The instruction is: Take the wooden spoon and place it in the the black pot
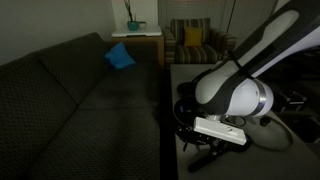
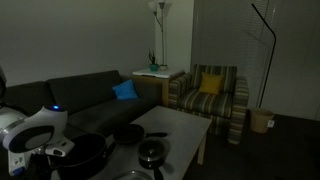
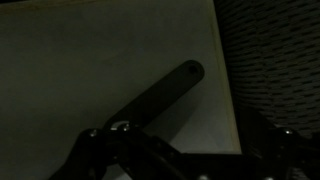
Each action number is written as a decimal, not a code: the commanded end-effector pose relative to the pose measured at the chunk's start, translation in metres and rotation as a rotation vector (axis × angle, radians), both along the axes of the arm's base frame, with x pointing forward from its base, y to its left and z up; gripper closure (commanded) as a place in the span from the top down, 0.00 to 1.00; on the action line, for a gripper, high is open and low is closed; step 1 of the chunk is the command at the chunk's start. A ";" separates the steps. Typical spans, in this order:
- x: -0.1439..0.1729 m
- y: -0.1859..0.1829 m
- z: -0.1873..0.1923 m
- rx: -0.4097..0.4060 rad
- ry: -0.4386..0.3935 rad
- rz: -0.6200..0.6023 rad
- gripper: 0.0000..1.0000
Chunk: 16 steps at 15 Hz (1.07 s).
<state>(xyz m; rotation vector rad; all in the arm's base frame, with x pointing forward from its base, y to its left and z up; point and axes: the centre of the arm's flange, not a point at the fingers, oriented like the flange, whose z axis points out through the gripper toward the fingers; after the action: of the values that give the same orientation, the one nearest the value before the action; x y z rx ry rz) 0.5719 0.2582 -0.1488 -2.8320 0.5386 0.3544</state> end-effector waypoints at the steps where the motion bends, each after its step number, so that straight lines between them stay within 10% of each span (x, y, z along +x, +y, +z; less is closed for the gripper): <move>1: 0.006 -0.006 -0.013 0.010 0.020 -0.045 1.00; 16: 0.004 -0.041 -0.008 0.029 0.068 -0.136 1.00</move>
<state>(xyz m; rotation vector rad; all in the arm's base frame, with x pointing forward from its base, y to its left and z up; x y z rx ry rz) 0.5756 0.2169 -0.1567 -2.7453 0.7289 0.4305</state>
